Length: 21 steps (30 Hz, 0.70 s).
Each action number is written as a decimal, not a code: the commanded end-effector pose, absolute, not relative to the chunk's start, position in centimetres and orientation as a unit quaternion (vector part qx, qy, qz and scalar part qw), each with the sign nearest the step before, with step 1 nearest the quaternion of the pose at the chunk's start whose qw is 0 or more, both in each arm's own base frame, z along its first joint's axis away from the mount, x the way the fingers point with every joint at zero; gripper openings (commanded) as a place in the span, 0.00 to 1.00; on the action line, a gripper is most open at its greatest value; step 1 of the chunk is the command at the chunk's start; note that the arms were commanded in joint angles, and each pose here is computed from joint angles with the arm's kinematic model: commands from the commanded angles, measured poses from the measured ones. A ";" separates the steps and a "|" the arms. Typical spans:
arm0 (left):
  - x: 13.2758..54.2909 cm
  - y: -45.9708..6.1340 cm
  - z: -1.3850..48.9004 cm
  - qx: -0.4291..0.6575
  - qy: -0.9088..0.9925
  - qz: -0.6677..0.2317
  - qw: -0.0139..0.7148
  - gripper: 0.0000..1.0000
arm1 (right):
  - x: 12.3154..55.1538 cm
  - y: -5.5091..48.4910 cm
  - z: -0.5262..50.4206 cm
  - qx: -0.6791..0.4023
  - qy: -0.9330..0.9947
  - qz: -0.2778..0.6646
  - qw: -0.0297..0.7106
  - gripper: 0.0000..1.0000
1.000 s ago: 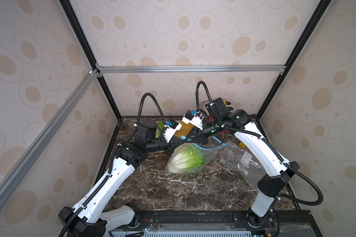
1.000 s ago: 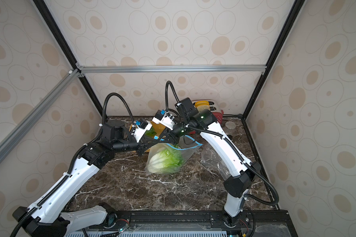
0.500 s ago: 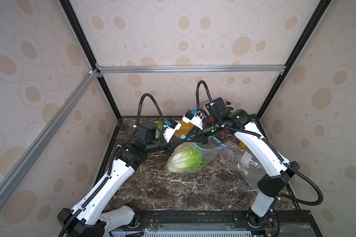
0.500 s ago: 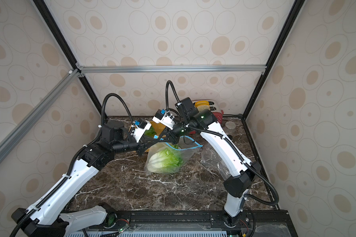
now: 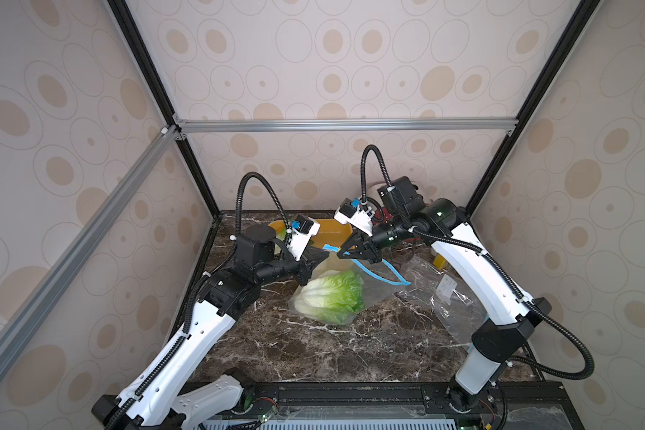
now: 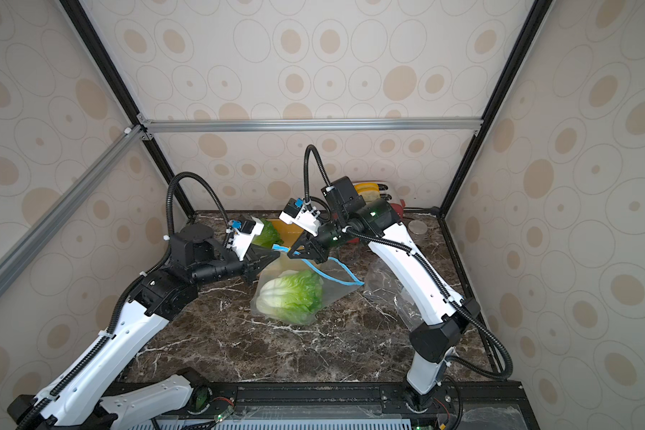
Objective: Put the chinese cabbages into a zipper bag and zip it
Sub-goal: Zip the zipper on the zipper food storage bag.
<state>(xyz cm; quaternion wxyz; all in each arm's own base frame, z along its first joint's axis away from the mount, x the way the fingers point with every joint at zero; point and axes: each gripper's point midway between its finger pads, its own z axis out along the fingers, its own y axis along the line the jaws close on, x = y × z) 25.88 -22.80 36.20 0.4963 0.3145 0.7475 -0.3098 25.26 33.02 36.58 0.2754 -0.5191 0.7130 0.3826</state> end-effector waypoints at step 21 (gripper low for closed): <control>28.5 -11.4 39.2 0.082 0.801 -0.159 0.572 0.00 | 24.4 24.4 34.3 -0.410 0.796 0.337 0.290 0.06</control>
